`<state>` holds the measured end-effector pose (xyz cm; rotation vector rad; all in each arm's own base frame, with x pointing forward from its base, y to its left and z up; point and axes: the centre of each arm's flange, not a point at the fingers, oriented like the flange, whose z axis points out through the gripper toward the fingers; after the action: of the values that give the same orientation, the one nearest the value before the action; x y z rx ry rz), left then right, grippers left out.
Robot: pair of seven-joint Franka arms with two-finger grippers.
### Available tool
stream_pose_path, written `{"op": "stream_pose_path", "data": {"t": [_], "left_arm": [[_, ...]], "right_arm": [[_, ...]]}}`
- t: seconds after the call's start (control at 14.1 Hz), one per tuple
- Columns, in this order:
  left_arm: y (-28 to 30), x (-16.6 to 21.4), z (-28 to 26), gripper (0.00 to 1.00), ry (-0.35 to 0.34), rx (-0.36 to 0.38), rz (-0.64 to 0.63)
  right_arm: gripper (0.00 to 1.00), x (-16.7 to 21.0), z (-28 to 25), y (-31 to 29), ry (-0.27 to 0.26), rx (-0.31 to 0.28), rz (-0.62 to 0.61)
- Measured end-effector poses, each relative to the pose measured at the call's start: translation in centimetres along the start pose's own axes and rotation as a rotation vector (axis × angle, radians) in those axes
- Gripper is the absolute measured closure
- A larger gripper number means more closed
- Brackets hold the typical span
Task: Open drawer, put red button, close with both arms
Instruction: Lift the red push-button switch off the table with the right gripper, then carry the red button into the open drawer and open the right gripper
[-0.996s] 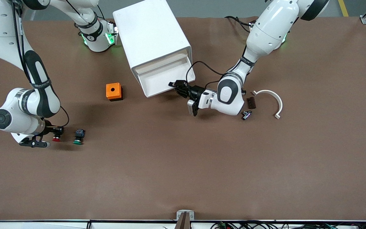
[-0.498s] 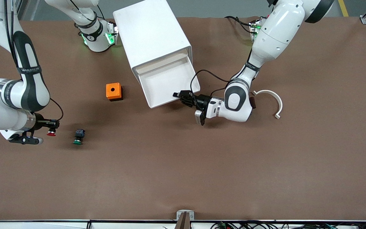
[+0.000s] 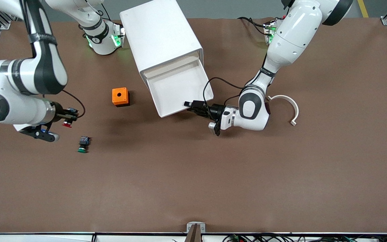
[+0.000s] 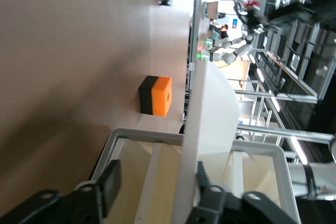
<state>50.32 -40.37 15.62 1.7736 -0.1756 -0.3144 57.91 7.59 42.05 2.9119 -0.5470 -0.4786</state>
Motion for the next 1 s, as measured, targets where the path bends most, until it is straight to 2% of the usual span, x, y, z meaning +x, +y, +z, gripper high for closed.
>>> {"op": "stream_pose_path", "data": {"t": [0.21,0.28,0.5,0.78,1.0], "left_arm": [[-0.1,0.9,-2.0,0.01,-0.014,0.057,-0.111],[0.2,1.3,-3.0,0.0,-0.024,0.087,-0.144],[3.5,2.9,-5.6,0.0,-0.041,0.191,-0.253],[9.3,4.8,-9.1,0.0,-0.024,0.399,-0.353],[9.9,5.2,-11.9,0.0,-0.016,0.556,-0.37]], "right_arm": [[0.59,-6.3,-2.6,-7.1,0.025,-0.034,0.113],[0.59,-8.1,-2.8,-9.3,0.022,-0.024,0.149],[0.59,-11.9,-2.9,-13.8,-0.037,0.057,0.262],[0.59,-14.9,-3.3,-18.1,-0.043,0.156,0.421],[0.59,-17.5,-2.9,-22.2,-0.043,0.235,0.521]]}}
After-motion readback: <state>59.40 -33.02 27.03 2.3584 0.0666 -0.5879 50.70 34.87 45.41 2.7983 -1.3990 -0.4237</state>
